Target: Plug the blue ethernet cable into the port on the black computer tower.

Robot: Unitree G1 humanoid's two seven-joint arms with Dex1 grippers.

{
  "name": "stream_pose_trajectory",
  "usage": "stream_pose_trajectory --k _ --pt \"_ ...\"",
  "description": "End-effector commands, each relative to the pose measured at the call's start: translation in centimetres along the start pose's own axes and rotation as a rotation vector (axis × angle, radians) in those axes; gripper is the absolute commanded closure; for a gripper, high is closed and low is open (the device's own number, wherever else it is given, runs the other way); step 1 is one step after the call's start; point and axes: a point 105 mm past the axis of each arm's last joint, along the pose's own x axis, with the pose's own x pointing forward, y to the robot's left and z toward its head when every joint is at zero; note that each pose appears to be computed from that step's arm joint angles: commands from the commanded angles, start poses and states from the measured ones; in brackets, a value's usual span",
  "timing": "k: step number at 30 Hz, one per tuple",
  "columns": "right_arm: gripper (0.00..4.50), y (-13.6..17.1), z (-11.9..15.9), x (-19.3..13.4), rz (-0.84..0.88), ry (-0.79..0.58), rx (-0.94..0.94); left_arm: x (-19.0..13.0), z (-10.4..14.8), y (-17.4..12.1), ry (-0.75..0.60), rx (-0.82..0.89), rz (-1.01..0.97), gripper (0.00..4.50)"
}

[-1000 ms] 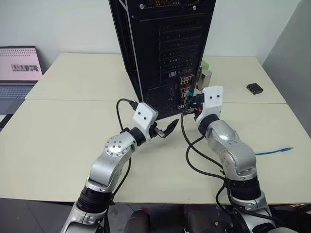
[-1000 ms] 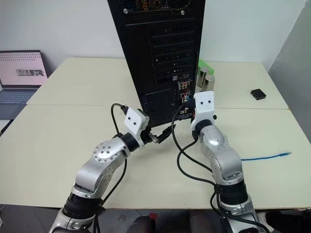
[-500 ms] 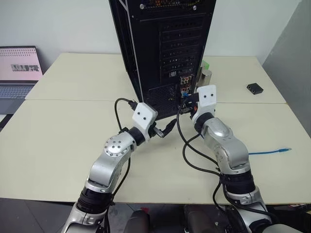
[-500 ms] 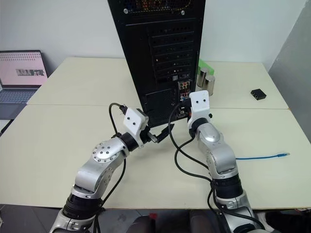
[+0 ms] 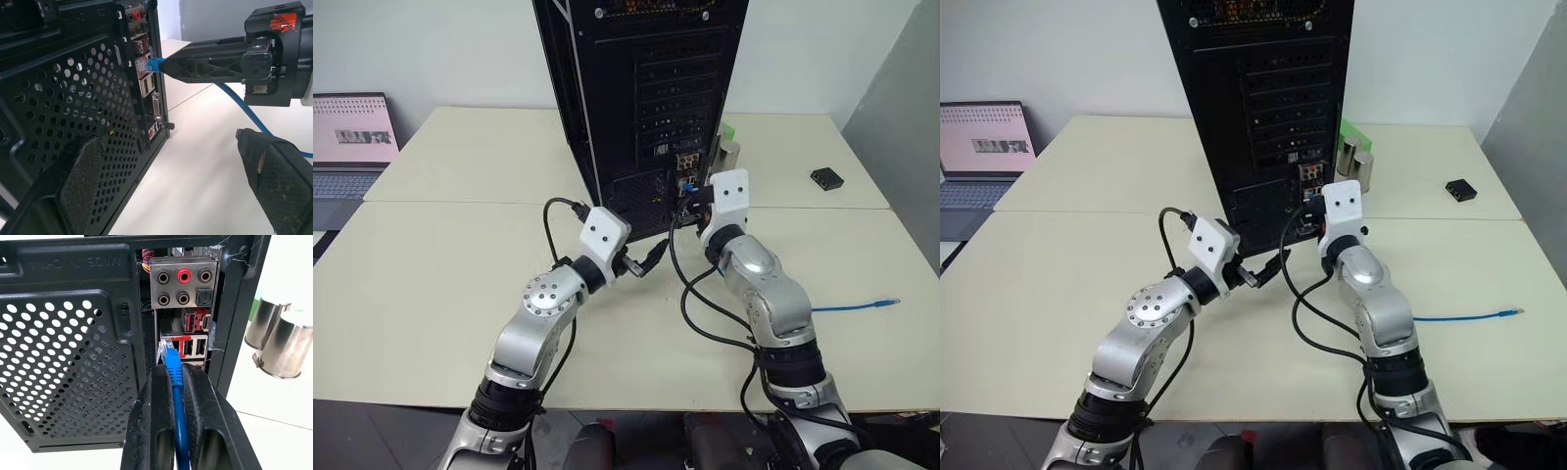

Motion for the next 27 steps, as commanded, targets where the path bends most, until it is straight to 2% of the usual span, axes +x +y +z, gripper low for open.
stream_pose_trajectory --k 1,27 --pt "4.5 -0.2 2.1 0.2 -0.003 -0.077 -0.013 -0.1 1.1 0.1 -0.042 0.02 0.002 0.06" --pt "4.5 -1.2 1.2 0.5 -0.063 -0.054 0.023 0.0 1.1 0.3 -0.045 0.027 0.003 0.06"
